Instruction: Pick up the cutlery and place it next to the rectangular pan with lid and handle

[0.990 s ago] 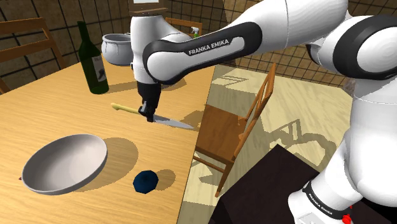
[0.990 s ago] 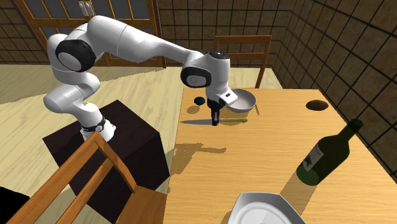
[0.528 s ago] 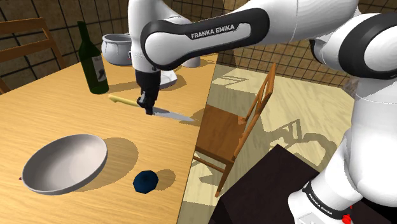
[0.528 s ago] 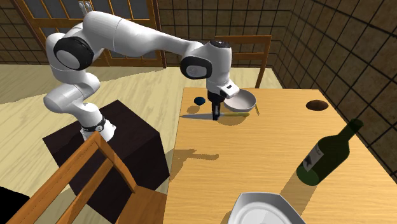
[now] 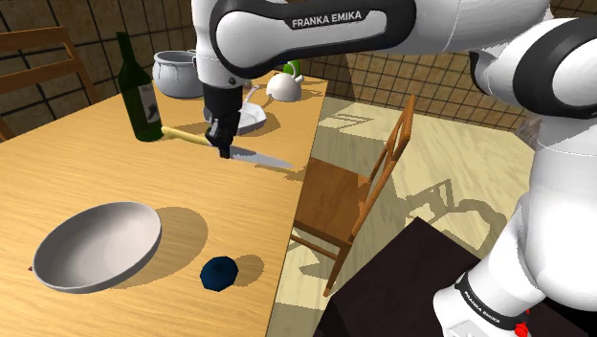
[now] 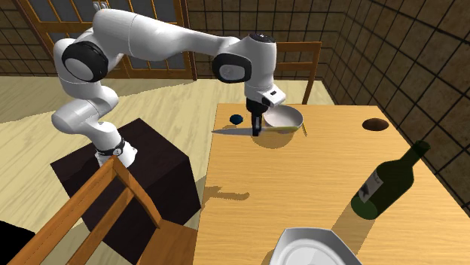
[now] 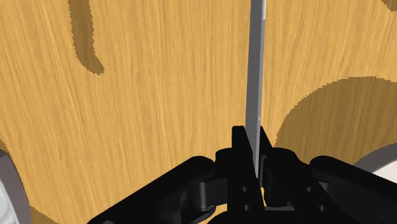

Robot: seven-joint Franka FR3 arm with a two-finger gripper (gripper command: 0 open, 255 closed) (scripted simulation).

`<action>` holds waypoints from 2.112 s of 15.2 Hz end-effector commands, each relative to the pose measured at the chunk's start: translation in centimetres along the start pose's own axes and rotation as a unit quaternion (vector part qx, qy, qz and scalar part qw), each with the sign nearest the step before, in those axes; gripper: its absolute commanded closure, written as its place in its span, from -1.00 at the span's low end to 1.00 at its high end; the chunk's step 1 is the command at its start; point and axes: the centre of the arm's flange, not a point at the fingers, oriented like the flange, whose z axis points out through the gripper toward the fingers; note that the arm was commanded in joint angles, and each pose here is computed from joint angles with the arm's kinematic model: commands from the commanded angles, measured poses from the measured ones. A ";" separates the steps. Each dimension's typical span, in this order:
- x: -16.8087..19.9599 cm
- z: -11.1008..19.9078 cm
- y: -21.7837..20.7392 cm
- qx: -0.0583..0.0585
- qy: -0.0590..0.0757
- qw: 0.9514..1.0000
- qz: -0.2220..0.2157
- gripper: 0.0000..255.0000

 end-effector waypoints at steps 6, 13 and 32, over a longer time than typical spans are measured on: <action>1.3 -0.3 8.6 0.000 0.000 1.000 0.000 1.00; 2.6 -0.3 17.7 0.000 0.000 1.000 0.000 1.00; 2.5 9.2 18.2 0.000 0.000 1.000 0.000 1.00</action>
